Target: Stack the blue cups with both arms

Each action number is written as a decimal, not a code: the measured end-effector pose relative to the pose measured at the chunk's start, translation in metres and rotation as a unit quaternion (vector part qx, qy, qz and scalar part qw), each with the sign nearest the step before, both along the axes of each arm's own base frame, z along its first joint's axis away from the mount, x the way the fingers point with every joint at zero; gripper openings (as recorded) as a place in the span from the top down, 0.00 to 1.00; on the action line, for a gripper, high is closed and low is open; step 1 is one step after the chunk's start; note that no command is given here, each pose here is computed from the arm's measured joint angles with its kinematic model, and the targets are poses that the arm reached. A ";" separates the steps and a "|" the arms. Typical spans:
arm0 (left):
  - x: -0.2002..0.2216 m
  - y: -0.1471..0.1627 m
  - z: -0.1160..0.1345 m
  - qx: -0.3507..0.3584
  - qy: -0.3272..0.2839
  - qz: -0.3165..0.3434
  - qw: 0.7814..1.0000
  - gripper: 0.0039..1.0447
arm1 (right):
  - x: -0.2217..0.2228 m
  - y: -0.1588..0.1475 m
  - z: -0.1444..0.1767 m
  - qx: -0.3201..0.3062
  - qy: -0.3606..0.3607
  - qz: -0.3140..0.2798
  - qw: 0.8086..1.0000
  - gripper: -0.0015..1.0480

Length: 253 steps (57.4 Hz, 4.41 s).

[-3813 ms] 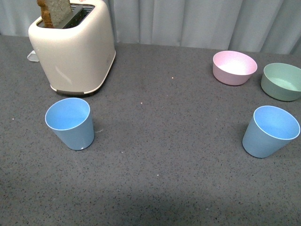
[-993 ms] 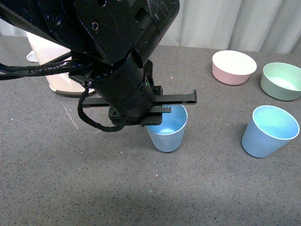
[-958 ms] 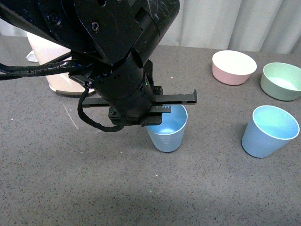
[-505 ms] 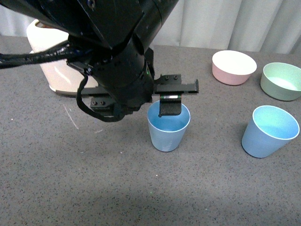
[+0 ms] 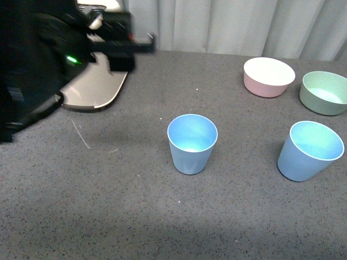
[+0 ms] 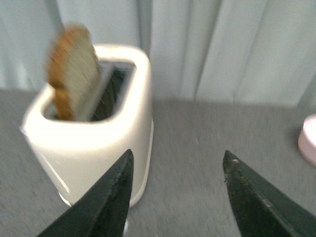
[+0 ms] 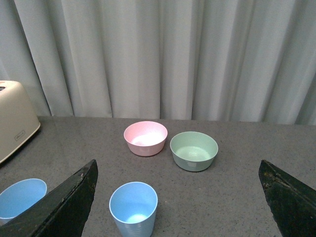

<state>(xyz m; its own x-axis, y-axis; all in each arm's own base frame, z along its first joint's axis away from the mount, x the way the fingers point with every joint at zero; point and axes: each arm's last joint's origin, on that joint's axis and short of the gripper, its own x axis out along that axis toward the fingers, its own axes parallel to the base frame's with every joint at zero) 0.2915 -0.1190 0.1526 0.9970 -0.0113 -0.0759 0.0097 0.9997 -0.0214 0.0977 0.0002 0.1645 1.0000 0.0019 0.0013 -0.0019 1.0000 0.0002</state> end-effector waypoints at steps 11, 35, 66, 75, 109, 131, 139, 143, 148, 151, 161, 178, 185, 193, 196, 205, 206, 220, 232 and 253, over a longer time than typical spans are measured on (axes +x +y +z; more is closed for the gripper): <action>-0.039 0.042 0.014 -0.003 -0.044 0.003 0.999 0.79 | 0.000 0.000 0.000 0.000 0.000 0.001 1.000 0.09; -0.105 0.093 0.009 0.007 -0.031 0.005 0.999 0.97 | 0.000 0.000 0.000 0.000 0.000 0.001 1.000 0.09; -0.146 0.119 0.012 0.007 -0.035 0.006 0.999 0.97 | 0.000 0.000 0.000 0.000 0.000 0.000 1.000 0.09; -0.152 0.119 0.015 0.007 -0.040 0.005 0.999 0.97 | 0.000 0.000 0.000 0.000 0.000 0.001 1.000 0.09; -0.175 0.119 0.021 0.007 -0.049 0.005 0.999 0.97 | 0.000 0.000 0.000 0.000 0.000 0.000 1.000 0.09; -0.183 0.119 0.020 0.007 -0.049 0.005 0.999 0.97 | 0.000 0.000 0.000 0.000 0.000 0.000 1.000 0.09; -0.194 0.119 0.017 0.007 -0.041 0.004 0.999 0.97 | 0.000 0.000 0.000 0.000 0.000 0.000 1.000 0.09; -0.195 0.119 0.017 0.007 -0.046 0.004 0.999 0.97 | 0.000 0.000 0.000 0.000 0.000 0.000 1.000 0.09; -0.195 0.119 0.017 0.007 -0.046 0.004 0.999 0.95 | 0.000 0.000 0.000 0.000 0.000 0.000 1.000 0.09; -0.195 0.119 0.017 0.007 -0.046 0.004 0.999 0.87 | 0.000 0.000 0.000 0.000 0.000 0.000 1.000 0.09; -0.195 0.119 0.017 0.007 -0.046 0.004 0.999 0.58 | 0.000 0.000 0.000 -0.002 0.003 0.003 1.000 0.09; -0.195 0.119 0.017 0.008 -0.047 0.004 0.999 0.05 | 0.053 -0.003 0.008 -0.064 0.164 0.024 0.984 0.09; -0.195 0.119 0.017 0.008 -0.047 0.004 0.999 0.06 | 0.091 0.000 0.001 -0.052 0.232 0.015 0.971 0.09; -0.195 0.119 0.017 0.008 -0.047 0.004 0.999 0.06 | 0.133 0.003 -0.020 -0.044 0.338 0.004 0.940 0.09; -0.195 0.119 0.017 0.008 -0.047 0.004 0.999 0.06 | 0.146 0.004 -0.027 -0.034 0.369 0.002 0.929 0.09; -0.195 0.119 0.017 0.008 -0.047 0.004 0.999 0.06 | 0.178 0.008 -0.044 -0.007 0.425 -0.009 0.905 0.09; -0.195 0.119 0.017 0.008 -0.047 0.004 0.999 0.06 | 0.182 0.008 -0.046 -0.005 0.431 -0.010 0.902 0.09; -0.195 0.119 0.017 0.008 -0.047 0.004 0.999 0.06 | 0.211 0.012 -0.074 0.031 0.499 -0.036 0.865 0.23; -0.195 0.119 0.017 0.008 -0.047 0.004 0.999 0.06 | 0.217 0.014 -0.080 0.048 0.511 -0.045 0.857 0.50; -0.195 0.119 0.017 0.008 -0.047 0.004 0.999 0.06 | 0.219 0.017 -0.078 0.065 0.513 -0.045 0.855 0.99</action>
